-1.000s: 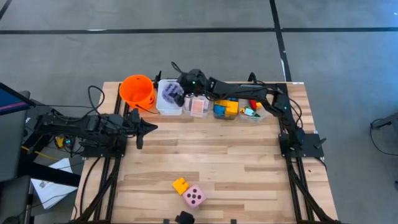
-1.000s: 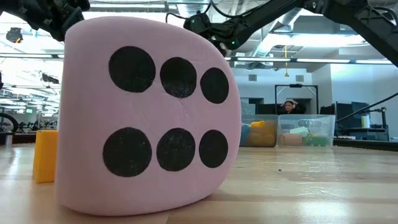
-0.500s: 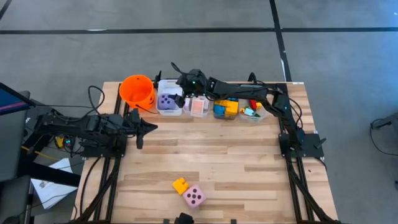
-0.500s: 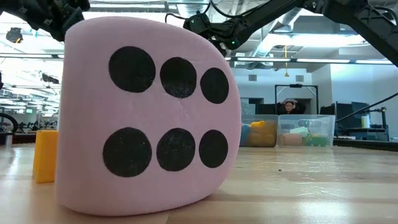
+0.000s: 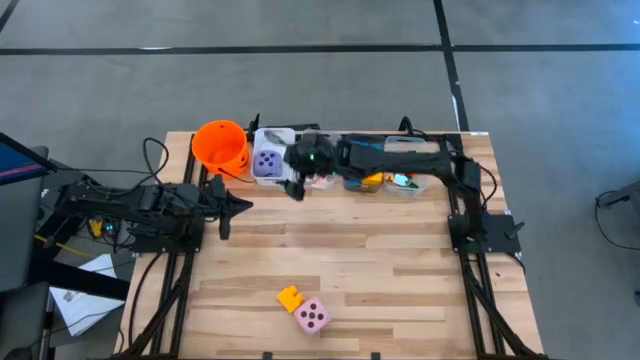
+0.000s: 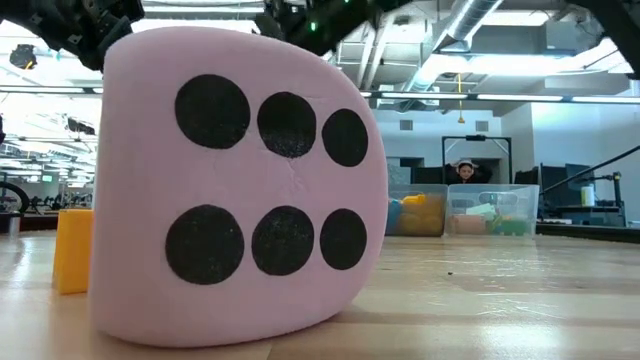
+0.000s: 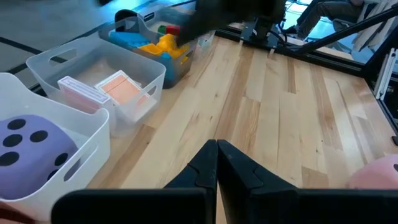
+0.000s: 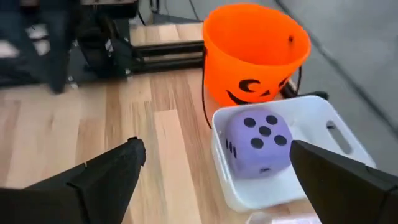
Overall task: Pick & Place Toys
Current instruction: Put the pink die into the white bin
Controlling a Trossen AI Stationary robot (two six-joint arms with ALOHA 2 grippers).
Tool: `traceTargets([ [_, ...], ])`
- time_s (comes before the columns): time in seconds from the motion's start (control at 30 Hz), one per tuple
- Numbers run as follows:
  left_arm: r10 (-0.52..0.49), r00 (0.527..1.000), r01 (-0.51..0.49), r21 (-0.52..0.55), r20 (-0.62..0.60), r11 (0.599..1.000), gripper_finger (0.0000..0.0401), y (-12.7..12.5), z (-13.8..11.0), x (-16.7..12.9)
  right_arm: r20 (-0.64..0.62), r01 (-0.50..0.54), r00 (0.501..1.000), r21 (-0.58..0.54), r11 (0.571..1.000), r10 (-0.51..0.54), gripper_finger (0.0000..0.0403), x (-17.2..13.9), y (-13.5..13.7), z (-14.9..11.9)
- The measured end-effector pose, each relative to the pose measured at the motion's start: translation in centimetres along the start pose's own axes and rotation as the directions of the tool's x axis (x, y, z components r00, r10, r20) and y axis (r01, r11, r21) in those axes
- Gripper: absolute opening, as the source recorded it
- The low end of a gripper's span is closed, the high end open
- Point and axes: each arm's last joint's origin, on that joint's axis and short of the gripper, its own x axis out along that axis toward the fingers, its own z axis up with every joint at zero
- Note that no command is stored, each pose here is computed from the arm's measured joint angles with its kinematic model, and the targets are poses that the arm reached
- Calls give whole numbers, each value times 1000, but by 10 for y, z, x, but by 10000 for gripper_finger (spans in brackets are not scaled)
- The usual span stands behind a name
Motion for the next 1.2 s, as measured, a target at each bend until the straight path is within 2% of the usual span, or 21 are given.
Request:
traceTargets([
  [0.13, 4, 1000, -4, 5, -13, 1000, 0, 0, -1, 1, -46, 50, 997, -88, 995, -54, 396, -17, 59, -3],
  [0.3, 15, 999, -16, -15, -52, 1000, 0, -2, -3, 8, -147, 83, 983, -157, 984, -107, 396, -38, 124, -22],
  [0.53, 39, 991, -47, -58, -130, 997, 0, -5, -9, 21, -284, 202, 929, -156, 967, -240, 396, -76, 186, -60],
  [0.67, 54, 984, -64, -56, -172, 996, 0, -7, -13, 29, -271, 296, 906, -147, 944, -326, 396, -100, 214, -80],
  [0.77, 53, 984, -67, -81, -168, 994, 0, -10, -13, 35, -267, 290, 909, -145, 946, -320, 396, -108, 232, -101],
  [0.97, 12, 997, -21, -117, -80, 993, 0, -18, -4, 44, -186, 171, 964, -102, 980, -188, 396, -96, 262, -151],
  [1.1, -48, 999, 46, -137, -6, 990, 0, -28, 2, 47, -63, -47, 997, -41, 998, 44, 396, -75, 267, -174],
  [1.2, -95, 995, 98, -140, 29, 985, 0, -37, 4, 48, 66, -243, 967, -23, 970, 244, 396, -64, 261, -184],
])
